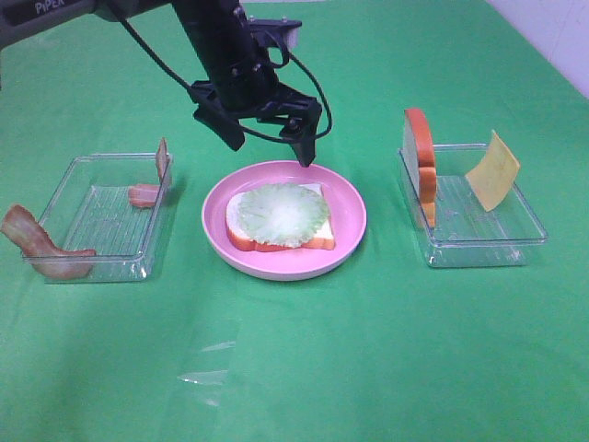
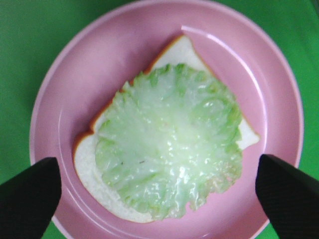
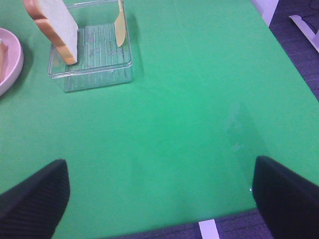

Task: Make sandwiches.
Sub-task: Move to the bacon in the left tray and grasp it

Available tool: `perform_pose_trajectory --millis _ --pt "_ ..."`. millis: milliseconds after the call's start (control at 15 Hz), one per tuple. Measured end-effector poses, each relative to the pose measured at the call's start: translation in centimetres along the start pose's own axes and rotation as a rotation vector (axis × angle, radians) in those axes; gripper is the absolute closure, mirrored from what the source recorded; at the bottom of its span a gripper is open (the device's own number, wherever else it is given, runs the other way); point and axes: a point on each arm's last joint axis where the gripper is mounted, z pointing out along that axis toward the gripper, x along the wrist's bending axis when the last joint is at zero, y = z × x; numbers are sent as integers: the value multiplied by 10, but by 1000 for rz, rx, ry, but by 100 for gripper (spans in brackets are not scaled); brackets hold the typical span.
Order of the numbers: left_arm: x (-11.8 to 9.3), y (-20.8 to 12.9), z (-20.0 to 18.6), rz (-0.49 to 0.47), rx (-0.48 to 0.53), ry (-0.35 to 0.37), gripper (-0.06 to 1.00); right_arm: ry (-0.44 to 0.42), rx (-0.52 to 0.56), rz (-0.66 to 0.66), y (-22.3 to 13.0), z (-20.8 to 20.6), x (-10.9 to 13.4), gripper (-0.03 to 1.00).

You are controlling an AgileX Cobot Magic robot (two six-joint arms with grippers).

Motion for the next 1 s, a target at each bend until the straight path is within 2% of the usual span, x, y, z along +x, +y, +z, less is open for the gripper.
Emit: perform_pose_trajectory --millis 133,200,333,400,533,600,933,1000 --pt "-6 3 -14 -6 -31 -22 -4 0 0 0 0 0 0 1" --pt "-11 7 -45 -22 -89 -11 -4 0 0 0 0 0 0 1" --pt "-10 4 -76 -62 -131 54 -4 0 0 0 0 0 0 1" --pt "-7 -2 -90 -95 -139 120 -4 0 0 0 0 0 0 1" --pt "7 -12 -107 -151 -139 225 -4 0 0 0 0 0 0 1" --pt "20 -17 -108 -196 -126 248 -4 0 0 0 0 0 0 1" --pt "77 -30 -108 -397 -96 289 -4 0 0 0 0 0 0 1" --pt "80 -31 -109 -403 -97 292 -4 0 0 0 0 0 0 1"
